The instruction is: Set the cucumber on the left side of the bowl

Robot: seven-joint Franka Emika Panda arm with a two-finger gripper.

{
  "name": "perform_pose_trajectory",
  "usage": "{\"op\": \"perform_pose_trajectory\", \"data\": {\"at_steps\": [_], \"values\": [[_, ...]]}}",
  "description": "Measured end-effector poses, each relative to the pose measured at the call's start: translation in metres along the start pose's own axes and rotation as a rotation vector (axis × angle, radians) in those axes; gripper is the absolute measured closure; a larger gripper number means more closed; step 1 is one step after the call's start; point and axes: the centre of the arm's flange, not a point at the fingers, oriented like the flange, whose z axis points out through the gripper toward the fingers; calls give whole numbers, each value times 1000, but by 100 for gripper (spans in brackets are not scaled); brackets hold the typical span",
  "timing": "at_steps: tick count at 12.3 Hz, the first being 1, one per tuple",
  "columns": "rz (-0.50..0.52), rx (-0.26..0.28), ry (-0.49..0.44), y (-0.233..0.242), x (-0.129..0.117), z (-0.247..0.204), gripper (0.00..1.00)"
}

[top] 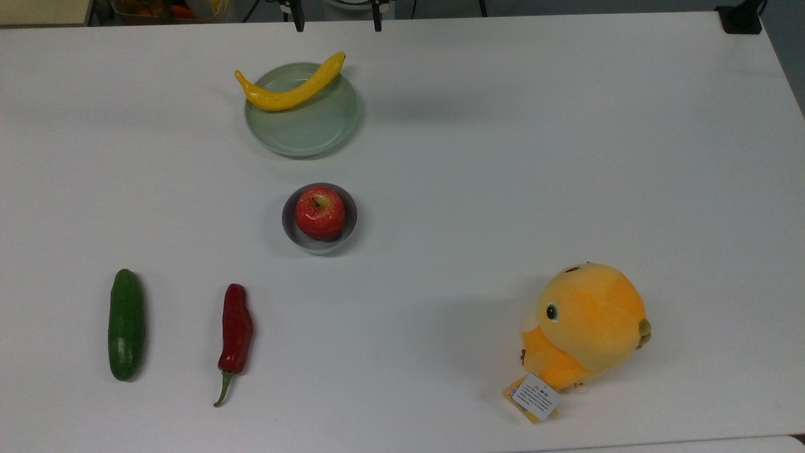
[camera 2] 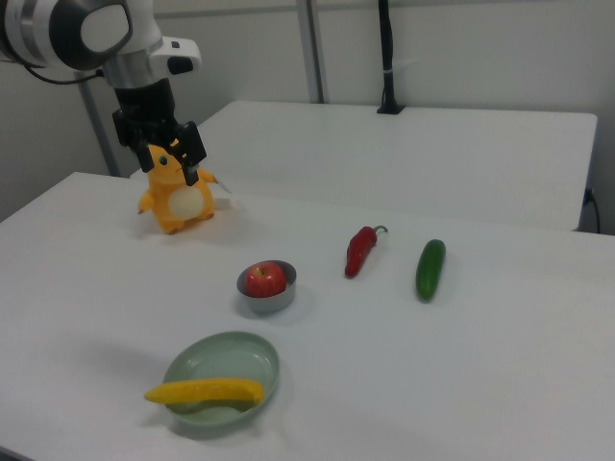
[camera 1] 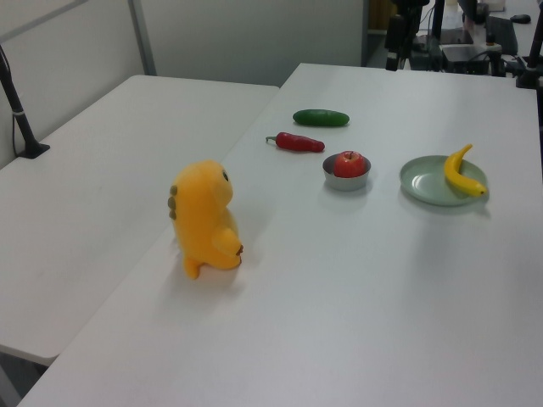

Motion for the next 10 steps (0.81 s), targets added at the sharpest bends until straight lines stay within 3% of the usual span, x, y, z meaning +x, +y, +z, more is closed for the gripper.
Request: {"op": "perform_pose_trajectory", "data": {"at_steps": [8,10], "values": [[7,-3,-32,4,1,16,0],[29,-6,4,18,7,14,0]]}}
